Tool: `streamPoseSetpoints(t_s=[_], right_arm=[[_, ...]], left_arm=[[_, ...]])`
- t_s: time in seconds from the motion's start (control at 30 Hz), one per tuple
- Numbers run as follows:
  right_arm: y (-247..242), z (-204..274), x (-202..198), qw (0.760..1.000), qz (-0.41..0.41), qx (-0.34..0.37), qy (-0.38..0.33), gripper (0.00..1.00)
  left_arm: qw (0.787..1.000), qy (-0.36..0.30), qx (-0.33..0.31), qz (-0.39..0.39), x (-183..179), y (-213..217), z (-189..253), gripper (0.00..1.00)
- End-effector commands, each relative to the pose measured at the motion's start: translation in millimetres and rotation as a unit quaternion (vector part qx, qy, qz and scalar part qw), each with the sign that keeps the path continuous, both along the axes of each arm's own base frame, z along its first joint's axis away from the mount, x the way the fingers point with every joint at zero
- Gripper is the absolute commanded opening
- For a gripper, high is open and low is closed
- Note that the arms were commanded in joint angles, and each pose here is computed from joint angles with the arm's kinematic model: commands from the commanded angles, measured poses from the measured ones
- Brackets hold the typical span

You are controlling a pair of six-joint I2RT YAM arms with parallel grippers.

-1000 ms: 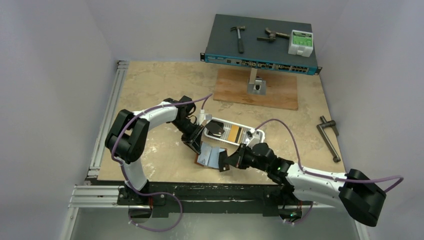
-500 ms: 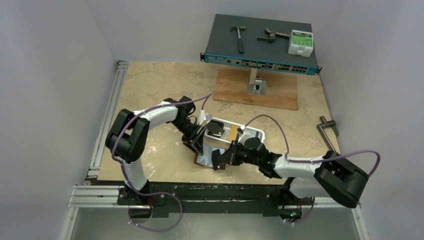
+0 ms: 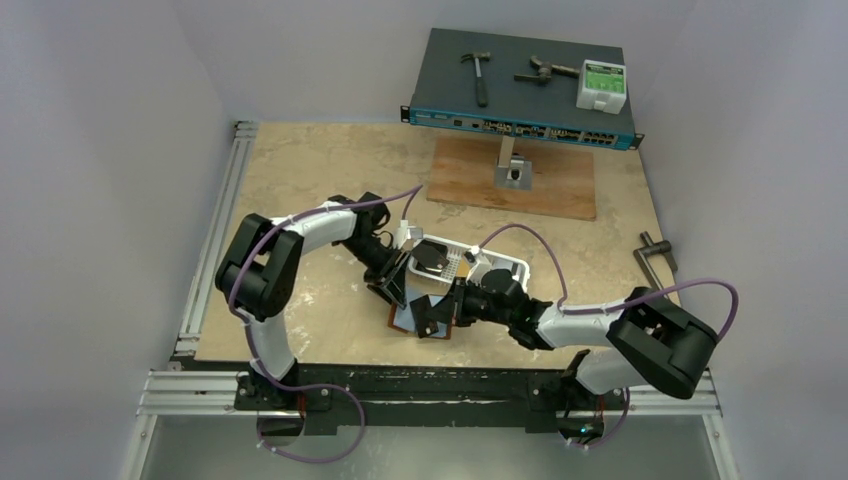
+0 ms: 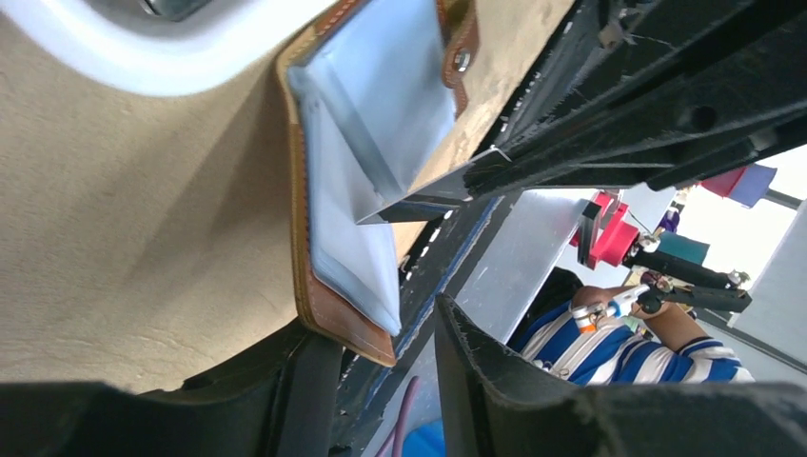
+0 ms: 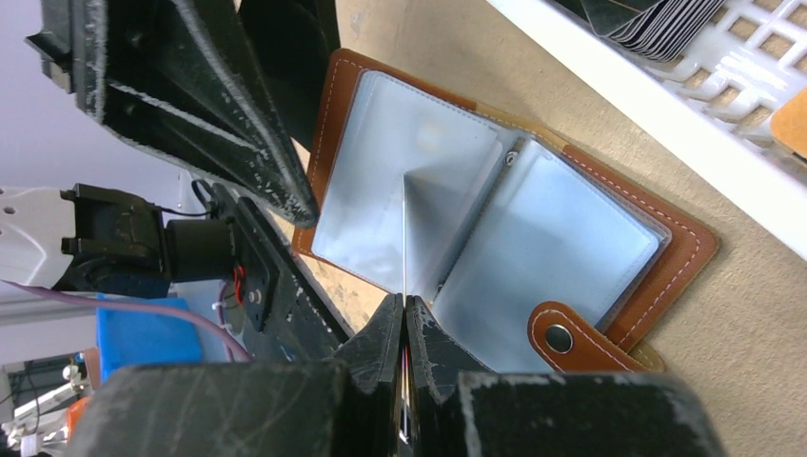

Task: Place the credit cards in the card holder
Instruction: Pick up the card holder from the center of the board.

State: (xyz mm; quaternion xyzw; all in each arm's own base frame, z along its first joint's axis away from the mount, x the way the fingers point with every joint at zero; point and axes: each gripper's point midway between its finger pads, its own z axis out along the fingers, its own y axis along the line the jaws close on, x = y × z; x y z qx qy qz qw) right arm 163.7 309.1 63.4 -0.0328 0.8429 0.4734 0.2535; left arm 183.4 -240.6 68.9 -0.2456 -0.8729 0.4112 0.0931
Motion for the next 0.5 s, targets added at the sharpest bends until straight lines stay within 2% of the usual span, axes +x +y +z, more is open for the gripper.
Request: streamPoseSetpoints(t_s=[0.0,0.27,0.33,0.4,0.47], right_arm=[[7,14,3,0.999,0.009,0.026,-0.021,0.0],[11,10,4,0.999,0.013,0.031,-0.02,0.0],[12,7,4,0.999,0.015,0.031,-0.017,0.0],[11,6,4,0.999,0.013,0.033,-0.016,0.0],[8,5,4,0.999,0.007,0.031,-0.016,0.0]], left_arm=[[1.0,-0.018,0.022,-0.004,13,4,-10,0.37],[0.999,0.0,0.048,-0.006,12,8,-26,0.34],[0.999,0.006,0.046,-0.006,12,7,-28,0.29],[0.999,0.013,0.044,-0.009,12,6,-29,0.21],[0.999,0.021,0.041,-0.014,11,5,-31,0.02]])
